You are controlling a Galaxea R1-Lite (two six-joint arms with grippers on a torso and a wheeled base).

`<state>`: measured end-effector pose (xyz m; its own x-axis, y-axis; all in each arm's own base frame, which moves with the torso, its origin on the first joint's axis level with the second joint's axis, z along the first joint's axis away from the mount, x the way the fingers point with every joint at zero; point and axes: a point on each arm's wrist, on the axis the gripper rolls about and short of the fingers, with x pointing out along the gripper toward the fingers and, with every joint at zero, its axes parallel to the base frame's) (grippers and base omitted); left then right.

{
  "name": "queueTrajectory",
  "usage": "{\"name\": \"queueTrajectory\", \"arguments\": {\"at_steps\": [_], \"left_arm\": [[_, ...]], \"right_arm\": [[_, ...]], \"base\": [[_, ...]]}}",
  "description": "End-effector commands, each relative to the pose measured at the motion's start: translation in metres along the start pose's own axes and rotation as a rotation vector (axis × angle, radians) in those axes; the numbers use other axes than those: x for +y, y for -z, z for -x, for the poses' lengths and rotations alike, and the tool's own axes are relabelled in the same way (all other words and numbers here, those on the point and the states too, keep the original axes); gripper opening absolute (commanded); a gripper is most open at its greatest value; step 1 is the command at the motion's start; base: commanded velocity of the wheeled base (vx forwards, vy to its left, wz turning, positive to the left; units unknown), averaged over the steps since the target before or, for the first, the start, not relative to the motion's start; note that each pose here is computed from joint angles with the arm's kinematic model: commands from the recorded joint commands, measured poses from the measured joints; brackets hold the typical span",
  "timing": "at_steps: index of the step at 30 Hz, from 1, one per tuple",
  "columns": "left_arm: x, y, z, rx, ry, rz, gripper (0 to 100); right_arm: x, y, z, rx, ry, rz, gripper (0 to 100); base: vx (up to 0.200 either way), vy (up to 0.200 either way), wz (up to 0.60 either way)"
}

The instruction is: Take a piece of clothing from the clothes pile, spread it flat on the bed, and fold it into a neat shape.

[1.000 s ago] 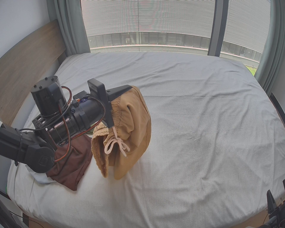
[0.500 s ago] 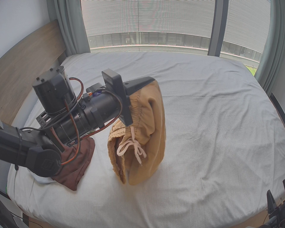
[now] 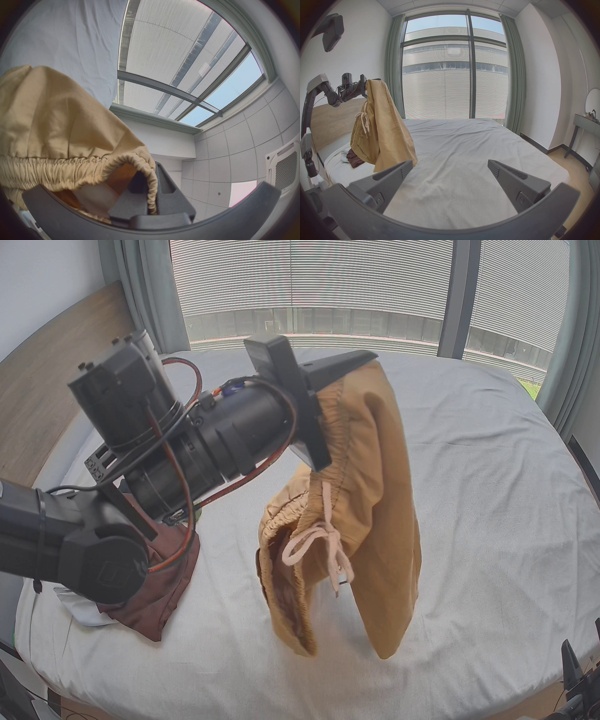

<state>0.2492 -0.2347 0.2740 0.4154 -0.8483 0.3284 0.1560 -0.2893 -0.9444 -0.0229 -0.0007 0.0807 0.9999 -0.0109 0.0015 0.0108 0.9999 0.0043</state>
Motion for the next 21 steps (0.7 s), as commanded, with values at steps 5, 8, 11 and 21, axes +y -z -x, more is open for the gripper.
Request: {"name": "queueTrajectory", "arguments": {"at_steps": [5, 8, 11, 21], "left_arm": [[0.007, 0.019, -0.030, 0.078, 0.032, 0.040, 0], [0.010, 0.028, -0.037, 0.106, 0.040, 0.047, 0], [0.011, 0.037, -0.044, 0.127, 0.052, 0.055, 0], [0.054, 0.003, -0.034, 0.006, -0.031, 0.048, 0]], "right_arm": [[0.000, 0.005, 0.000, 0.003, 0.000, 0.000, 100], [0.000, 0.005, 0.000, 0.003, -0.002, 0.000, 100], [0.000, 0.005, 0.000, 0.003, -0.002, 0.000, 100], [0.000, 0.005, 0.000, 0.003, 0.000, 0.000, 100]], "base": [[0.000, 0.000, 0.00], [0.000, 0.000, 0.00], [0.000, 0.000, 0.00], [0.000, 0.000, 0.00]]}}
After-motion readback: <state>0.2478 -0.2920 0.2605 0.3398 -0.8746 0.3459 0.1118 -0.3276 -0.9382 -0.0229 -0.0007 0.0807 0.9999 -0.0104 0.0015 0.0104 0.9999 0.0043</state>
